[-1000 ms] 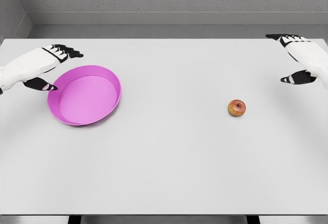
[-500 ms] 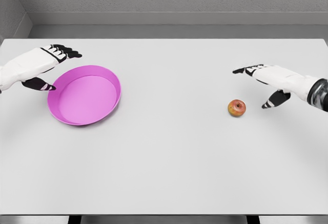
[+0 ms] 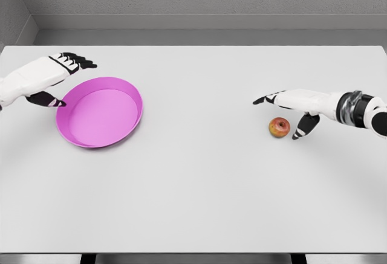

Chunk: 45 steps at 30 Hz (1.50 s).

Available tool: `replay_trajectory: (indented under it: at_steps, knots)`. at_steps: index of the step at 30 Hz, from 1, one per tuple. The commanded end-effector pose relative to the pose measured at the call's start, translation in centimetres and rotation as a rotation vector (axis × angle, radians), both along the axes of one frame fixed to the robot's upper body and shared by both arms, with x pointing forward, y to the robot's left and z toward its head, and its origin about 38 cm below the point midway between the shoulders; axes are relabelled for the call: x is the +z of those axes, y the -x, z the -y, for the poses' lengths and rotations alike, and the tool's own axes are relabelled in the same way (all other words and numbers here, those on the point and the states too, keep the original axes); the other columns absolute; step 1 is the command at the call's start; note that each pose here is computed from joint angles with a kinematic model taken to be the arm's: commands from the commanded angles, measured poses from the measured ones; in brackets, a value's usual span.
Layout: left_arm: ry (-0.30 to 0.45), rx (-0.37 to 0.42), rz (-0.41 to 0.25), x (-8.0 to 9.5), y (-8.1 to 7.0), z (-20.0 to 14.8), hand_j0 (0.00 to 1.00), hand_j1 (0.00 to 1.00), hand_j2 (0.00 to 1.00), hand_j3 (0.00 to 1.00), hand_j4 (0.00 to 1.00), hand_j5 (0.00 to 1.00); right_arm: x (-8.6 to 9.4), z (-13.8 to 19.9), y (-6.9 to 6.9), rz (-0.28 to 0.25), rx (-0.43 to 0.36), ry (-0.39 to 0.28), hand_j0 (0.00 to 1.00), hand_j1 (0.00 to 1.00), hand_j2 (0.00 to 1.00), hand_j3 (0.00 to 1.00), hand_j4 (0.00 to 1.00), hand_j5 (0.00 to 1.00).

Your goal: Put the apple on the plate with both arms

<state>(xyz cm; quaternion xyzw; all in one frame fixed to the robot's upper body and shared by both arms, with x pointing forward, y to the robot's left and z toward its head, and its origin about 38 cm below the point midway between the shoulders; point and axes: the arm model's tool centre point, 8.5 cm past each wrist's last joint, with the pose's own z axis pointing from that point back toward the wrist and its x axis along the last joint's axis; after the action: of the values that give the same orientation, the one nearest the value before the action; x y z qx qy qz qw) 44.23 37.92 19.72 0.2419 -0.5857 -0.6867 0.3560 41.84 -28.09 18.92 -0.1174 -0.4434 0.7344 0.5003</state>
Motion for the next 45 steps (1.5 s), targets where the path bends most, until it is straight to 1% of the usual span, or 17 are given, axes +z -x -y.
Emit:
replay_trajectory:
  at_steps: [1,2,4,12,13,16,17,18,19,20,21,22,26,32,35,45]
  knots:
    - [0.006,0.001,0.000,0.0,0.0,0.0,1.00,1.00,1.00,1.00,1.00,1.00,-1.1,0.1,-0.1,-0.027,-0.011,0.006,1.00,1.00,1.00,1.00,1.00,1.00]
    - [0.008,0.001,0.001,0.1,0.0,0.0,1.00,1.00,1.00,1.00,1.00,1.00,-1.3,0.6,-0.3,-0.033,-0.027,0.011,1.00,1.00,1.00,1.00,1.00,1.00]
    - [0.007,0.002,-0.001,0.0,0.0,0.0,1.00,1.00,1.00,1.00,1.00,1.00,-1.4,0.8,-0.4,-0.036,-0.034,0.013,1.00,1.00,1.00,1.00,1.00,1.00]
    - [0.006,0.003,-0.002,0.0,0.0,0.0,1.00,1.00,1.00,1.00,1.00,1.00,-1.9,0.6,-0.2,-0.047,-0.029,0.017,1.00,1.00,1.00,1.00,1.00,1.00]
    - [0.006,0.004,-0.001,0.0,-0.1,-0.1,1.00,1.00,1.00,1.00,1.00,1.00,-2.2,0.5,-0.1,-0.055,-0.025,0.020,1.00,1.00,1.00,1.00,1.00,1.00]
    - [0.007,0.005,0.000,0.0,-0.1,-0.1,1.00,1.00,1.00,1.00,1.00,1.00,-2.4,0.7,-0.2,-0.060,-0.030,0.024,1.00,1.00,1.00,1.00,1.00,1.00]
    - [0.007,0.005,0.000,0.0,-0.1,-0.1,1.00,1.00,1.00,1.00,1.00,1.00,-2.4,0.8,-0.2,-0.061,-0.033,0.025,0.92,0.92,0.92,0.92,0.92,0.92]
    - [0.007,0.004,0.001,0.1,-0.1,0.0,1.00,1.00,1.00,1.00,1.00,1.00,-2.4,0.8,-0.2,-0.060,-0.031,0.025,0.80,0.80,0.80,0.80,0.80,0.80]
    - [0.007,0.004,0.001,0.1,-0.1,0.0,1.00,1.00,1.00,1.00,1.00,1.00,-2.4,0.7,-0.2,-0.060,-0.030,0.025,0.73,0.73,0.73,0.73,0.73,0.73]
    - [0.007,0.004,0.001,0.1,-0.1,0.0,1.00,1.00,1.00,1.00,1.00,1.00,-2.4,0.7,-0.2,-0.060,-0.030,0.025,0.63,0.63,0.63,0.63,0.63,0.63]
    - [0.006,0.004,0.001,0.1,0.0,-0.1,1.00,1.00,1.00,1.00,1.00,1.00,-2.5,0.7,-0.1,-0.063,-0.029,0.025,0.58,0.58,0.58,0.58,0.58,0.58]
    - [0.005,0.005,0.001,0.1,0.0,-0.2,1.00,1.00,1.00,1.00,1.00,1.00,-2.5,0.7,-0.1,-0.063,-0.029,0.025,0.56,0.56,0.56,0.56,0.56,0.56]
    - [0.005,0.006,0.002,0.2,0.0,-0.2,1.00,1.00,1.00,1.00,1.00,1.00,-2.8,0.6,0.0,-0.070,-0.028,0.028,0.55,0.55,0.55,0.55,0.55,0.55]
    - [0.005,0.007,0.007,0.4,-0.1,-0.2,1.00,1.00,1.00,1.00,1.00,1.00,-2.9,0.6,0.1,-0.074,-0.024,0.032,0.47,0.47,0.47,0.47,0.47,0.47]
    - [0.005,0.007,0.007,0.4,-0.1,-0.2,1.00,1.00,1.00,1.00,1.00,1.00,-2.9,0.6,0.1,-0.072,-0.025,0.033,0.47,0.47,0.47,0.47,0.47,0.47]
    - [0.006,0.007,0.007,0.4,-0.1,-0.2,1.00,1.00,1.00,1.00,1.00,1.00,-1.2,0.2,-0.5,-0.031,-0.011,0.024,0.47,0.47,0.47,0.47,0.47,0.47]
